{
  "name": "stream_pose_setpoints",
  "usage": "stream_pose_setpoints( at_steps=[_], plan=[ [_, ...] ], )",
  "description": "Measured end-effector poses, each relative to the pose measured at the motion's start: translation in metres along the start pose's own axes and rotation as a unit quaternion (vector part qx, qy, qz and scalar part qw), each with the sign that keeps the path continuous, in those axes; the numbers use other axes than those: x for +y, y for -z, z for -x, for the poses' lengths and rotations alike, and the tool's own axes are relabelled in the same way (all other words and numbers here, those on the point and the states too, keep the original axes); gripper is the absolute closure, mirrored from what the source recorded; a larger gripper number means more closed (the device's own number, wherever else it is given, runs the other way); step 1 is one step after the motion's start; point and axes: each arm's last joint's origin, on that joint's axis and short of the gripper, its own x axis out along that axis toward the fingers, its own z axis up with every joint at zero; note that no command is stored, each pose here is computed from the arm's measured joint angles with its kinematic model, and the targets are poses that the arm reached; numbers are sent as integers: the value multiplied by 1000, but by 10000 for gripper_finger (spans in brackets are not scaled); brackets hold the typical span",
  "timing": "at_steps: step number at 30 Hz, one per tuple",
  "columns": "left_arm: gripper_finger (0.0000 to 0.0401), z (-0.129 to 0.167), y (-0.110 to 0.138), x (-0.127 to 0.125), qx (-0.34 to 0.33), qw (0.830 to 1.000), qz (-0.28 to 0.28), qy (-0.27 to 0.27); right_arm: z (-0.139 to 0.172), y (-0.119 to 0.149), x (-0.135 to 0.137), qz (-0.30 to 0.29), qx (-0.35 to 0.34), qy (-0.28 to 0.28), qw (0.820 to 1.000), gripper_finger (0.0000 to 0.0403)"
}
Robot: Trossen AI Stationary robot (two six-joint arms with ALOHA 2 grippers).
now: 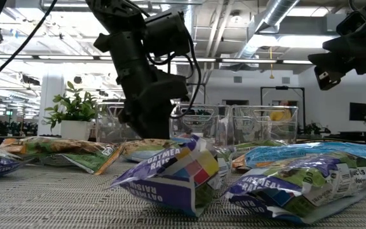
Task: Pick and place Granola Bars by type
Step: Put the red granola bar into the middle transparent bin
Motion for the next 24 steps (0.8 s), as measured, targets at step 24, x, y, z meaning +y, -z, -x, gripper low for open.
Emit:
stream_pose_setpoints(
  at_steps=[24],
  plan=[
    [351, 42, -22, -8, -108, 991, -52, 67, 0, 0, 0, 0, 0, 0, 1000, 262]
  ],
)
